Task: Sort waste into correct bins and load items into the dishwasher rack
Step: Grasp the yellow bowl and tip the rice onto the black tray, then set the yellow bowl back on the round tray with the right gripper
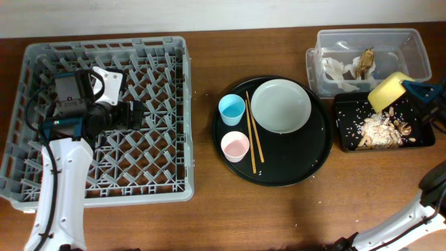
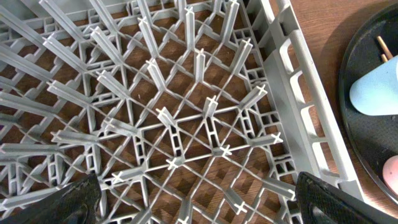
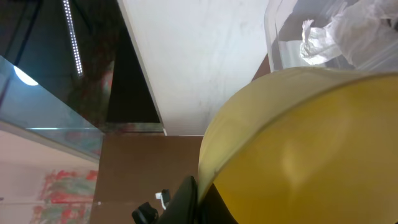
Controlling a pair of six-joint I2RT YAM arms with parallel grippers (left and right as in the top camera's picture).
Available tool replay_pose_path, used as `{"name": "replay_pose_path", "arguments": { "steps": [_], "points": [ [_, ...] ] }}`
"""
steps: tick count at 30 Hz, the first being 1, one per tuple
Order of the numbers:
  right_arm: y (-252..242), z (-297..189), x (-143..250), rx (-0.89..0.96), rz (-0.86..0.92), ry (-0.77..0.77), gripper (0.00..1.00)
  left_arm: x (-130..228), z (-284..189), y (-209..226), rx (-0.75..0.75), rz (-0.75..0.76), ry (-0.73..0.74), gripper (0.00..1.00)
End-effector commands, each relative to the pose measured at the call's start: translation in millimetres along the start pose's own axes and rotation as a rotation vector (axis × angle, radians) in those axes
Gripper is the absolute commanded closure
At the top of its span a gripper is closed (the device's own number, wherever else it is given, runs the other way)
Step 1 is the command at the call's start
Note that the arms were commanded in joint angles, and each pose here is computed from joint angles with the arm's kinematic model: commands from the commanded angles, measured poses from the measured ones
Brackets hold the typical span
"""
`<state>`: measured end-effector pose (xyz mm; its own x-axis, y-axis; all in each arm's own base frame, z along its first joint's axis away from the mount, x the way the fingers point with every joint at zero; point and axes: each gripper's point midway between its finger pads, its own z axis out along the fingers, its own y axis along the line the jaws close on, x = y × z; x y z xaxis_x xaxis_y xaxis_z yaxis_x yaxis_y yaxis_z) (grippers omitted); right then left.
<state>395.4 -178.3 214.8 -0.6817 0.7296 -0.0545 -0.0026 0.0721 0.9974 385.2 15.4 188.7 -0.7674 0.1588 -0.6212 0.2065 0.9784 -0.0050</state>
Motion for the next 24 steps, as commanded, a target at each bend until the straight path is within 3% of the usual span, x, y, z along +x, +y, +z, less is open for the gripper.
{"name": "replay_pose_path", "arguments": {
  "steps": [1,3,5,8,10,12,15,21,24],
  "points": [
    [11,12,9,-0.031,-0.067,0.023,0.96,-6,-3,-3,0.015,0.012,-0.016,0.0],
    [15,37,26,-0.037,-0.057,0.091,0.96,-6,-3,-3,0.014,0.012,-0.016,0.0],
    [37,90,85,-0.05,-0.153,0.269,0.96,-6,-3,-3,0.015,0.012,-0.016,0.0],
    [14,164,210,0.119,-0.317,0.769,0.96,-6,-3,-3,0.014,0.012,-0.016,0.0],
    [-26,180,259,0.381,-0.359,0.994,0.96,-6,-3,-3,0.015,0.012,-0.016,0.0],
    [-82,180,246,0.877,-0.38,0.941,0.96,-6,-3,-3,0.015,0.012,-0.016,0.0],
    [-103,158,230,1.216,-0.351,0.833,0.96,-6,-3,-3,0.015,0.012,-0.016,0.0],
    [-82,150,259,1.294,-0.422,0.886,0.96,-6,-3,-3,0.015,0.012,-0.016,0.0],
    [-38,126,252,1.35,-0.47,0.735,0.96,-6,-3,-3,0.015,0.012,-0.016,0.0]
  ]
}}
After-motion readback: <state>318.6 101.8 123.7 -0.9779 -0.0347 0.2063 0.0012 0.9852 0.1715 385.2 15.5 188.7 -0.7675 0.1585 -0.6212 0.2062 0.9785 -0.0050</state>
